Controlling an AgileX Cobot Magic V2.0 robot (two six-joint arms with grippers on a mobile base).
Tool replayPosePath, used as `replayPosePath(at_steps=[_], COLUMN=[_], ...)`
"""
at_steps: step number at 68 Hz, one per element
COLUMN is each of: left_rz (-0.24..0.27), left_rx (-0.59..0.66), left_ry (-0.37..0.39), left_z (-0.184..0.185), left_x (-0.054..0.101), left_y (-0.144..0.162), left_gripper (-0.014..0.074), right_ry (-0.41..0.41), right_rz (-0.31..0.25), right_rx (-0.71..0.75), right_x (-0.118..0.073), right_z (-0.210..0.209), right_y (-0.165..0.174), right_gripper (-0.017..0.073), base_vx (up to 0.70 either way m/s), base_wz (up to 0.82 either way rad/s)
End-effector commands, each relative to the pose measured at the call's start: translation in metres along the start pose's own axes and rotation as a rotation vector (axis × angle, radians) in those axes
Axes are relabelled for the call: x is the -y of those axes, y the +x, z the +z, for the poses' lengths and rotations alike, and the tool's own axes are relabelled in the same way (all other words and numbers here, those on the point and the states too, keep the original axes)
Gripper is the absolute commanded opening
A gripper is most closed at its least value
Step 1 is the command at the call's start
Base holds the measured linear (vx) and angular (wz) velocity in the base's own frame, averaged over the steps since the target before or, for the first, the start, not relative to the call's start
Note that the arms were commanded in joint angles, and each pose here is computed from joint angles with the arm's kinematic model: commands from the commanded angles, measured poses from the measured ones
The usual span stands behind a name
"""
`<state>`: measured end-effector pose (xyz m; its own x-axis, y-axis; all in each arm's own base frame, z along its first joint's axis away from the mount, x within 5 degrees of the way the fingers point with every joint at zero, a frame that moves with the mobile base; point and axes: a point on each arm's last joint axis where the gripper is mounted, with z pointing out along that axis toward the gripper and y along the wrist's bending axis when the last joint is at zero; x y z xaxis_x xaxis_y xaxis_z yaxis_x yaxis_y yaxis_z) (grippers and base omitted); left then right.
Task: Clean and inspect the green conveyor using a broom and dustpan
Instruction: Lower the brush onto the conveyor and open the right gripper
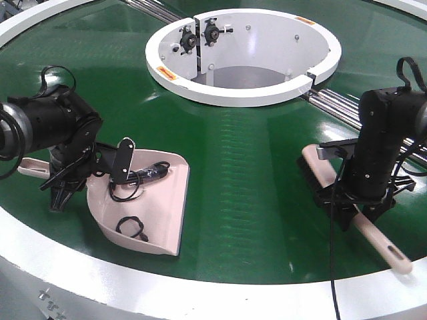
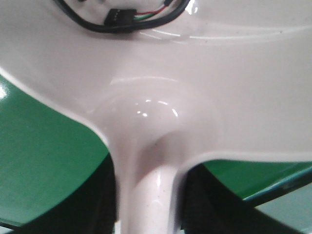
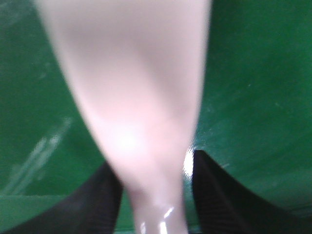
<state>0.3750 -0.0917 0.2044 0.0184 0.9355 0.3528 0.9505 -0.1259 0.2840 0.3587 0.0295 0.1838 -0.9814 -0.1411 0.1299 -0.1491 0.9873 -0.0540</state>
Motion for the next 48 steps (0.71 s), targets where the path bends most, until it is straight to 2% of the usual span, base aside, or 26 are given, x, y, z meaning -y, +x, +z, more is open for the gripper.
replayPosePath(at_steps=[1,15,48], left_rz=[-0.025,-0.025,-0.025], left_rx=[0.017,0.017,0.019], left_ry=[-0.092,-0.092,-0.095], left_z=[-0.025,-0.025,-0.025], left_x=[-0.009,-0.009,-0.009], left_y=[0.007,0.007,0.007], left_gripper=[-0.0006,-0.0006,-0.0006], right_ry=[0.022,0.034,0.057], right_rz=[-0.013,0.0,0.016], right_rx=[0.007,0.037,0.345], right_x=[0.005,0.006,0.01], right_z=[-0.021,-0.029,-0.108], right_y=[0.008,0.01,0.046], right_gripper=[0.0424,0.044,0.044], base_vx=[0.0,0.0,0.0], base_wz=[0.0,0.0,0.0])
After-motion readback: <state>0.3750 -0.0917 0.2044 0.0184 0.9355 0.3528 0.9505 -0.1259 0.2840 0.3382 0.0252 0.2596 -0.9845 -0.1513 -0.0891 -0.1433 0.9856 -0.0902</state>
